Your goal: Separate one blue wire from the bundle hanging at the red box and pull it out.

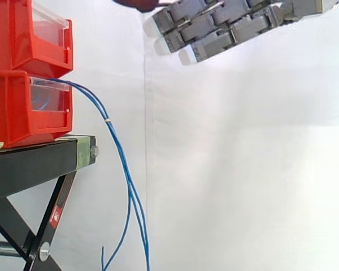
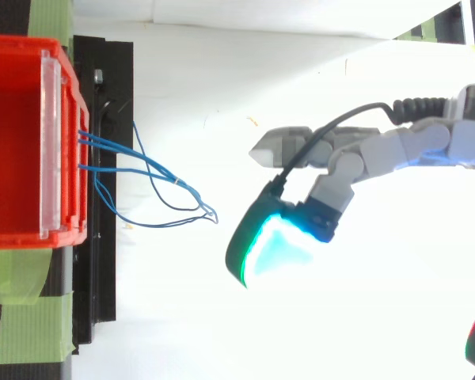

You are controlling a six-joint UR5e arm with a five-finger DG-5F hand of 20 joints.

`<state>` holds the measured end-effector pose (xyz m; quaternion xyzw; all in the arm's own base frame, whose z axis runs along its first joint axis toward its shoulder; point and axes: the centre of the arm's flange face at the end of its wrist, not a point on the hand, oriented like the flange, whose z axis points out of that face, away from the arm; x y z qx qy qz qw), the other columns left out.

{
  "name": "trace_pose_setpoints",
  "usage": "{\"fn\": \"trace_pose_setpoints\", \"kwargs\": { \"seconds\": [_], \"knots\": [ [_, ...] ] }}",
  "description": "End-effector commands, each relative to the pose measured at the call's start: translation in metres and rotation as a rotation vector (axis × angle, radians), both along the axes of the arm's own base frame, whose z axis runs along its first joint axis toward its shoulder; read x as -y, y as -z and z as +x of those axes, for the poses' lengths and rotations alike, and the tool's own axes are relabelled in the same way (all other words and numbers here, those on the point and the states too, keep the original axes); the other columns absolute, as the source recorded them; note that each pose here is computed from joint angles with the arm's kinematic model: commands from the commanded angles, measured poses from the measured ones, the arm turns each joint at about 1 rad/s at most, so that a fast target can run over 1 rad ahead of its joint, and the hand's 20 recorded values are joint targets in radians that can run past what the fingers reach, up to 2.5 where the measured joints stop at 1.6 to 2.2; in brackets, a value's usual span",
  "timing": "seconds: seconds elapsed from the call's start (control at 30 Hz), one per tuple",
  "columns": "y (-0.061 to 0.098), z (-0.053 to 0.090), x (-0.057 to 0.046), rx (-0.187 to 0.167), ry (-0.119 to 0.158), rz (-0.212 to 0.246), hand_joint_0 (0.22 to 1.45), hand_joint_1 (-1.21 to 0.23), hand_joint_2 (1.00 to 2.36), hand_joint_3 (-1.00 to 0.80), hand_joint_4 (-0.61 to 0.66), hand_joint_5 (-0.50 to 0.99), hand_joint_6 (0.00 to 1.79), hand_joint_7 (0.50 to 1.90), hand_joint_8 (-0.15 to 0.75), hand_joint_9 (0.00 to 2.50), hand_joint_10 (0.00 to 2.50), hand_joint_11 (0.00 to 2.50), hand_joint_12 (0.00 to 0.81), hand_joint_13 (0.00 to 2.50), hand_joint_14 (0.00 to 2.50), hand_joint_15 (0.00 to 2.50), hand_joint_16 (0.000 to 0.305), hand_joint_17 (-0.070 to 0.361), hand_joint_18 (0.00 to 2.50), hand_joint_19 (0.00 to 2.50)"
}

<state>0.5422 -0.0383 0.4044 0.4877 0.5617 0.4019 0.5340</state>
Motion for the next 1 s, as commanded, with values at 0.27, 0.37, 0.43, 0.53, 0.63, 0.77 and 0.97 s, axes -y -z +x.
{"fn": "trace_pose_setpoints", "kwargs": {
  "seconds": [0.27, 0.37, 0.43, 0.53, 0.63, 0.77, 0.97],
  "knots": [
    [0.003, 0.002, 0.001, 0.031, 0.011, -0.015, 0.49, -0.44, 1.00, -0.50, 0.19, -0.26, 0.50, 0.72, 0.225, 0.00, 0.00, 0.00, 0.301, 0.00, 0.00, 0.07, 0.053, 0.119, 0.00, 0.21],
    [0.003, 0.002, 0.000, 0.028, 0.011, -0.016, 0.50, -0.44, 1.00, -0.50, 0.20, -0.26, 0.50, 0.73, 0.227, 0.00, 0.00, 0.00, 0.301, 0.00, 0.00, 0.07, 0.053, 0.118, 0.00, 0.21],
    [0.002, 0.002, 0.001, 0.028, 0.014, -0.017, 0.50, -0.44, 1.00, -0.50, 0.20, -0.26, 0.50, 0.73, 0.229, 0.01, 0.00, 0.00, 0.302, 0.00, 0.00, 0.07, 0.053, 0.118, 0.00, 0.22],
    [0.004, 0.001, 0.002, 0.019, 0.026, -0.026, 0.50, -0.44, 1.00, -0.50, 0.20, -0.26, 0.50, 0.73, 0.230, 0.02, 0.00, 0.00, 0.301, 0.00, 0.00, 0.08, 0.052, 0.118, 0.00, 0.20],
    [0.015, 0.002, 0.004, -0.003, 0.037, -0.067, 0.50, -0.46, 1.00, -0.50, 0.20, -0.26, 0.50, 0.74, 0.232, 0.02, 0.00, 0.00, 0.299, 0.00, 0.00, 0.07, 0.052, 0.118, 0.00, 0.21],
    [0.050, -0.007, 0.011, -0.004, 0.081, -0.117, 0.50, -0.50, 1.00, -0.50, 0.26, -0.24, 0.50, 0.75, 0.266, 0.17, 0.00, 0.03, 0.316, 0.00, 0.00, 0.07, 0.053, 0.120, 0.00, 0.19],
    [0.053, -0.005, 0.016, 0.041, 0.150, -0.143, 0.51, -0.53, 1.00, -0.50, 0.28, -0.22, 0.50, 0.77, 0.275, 0.29, 0.00, 0.09, 0.324, 0.06, 0.00, 0.09, 0.053, 0.119, 0.00, 0.23]
  ]
}}
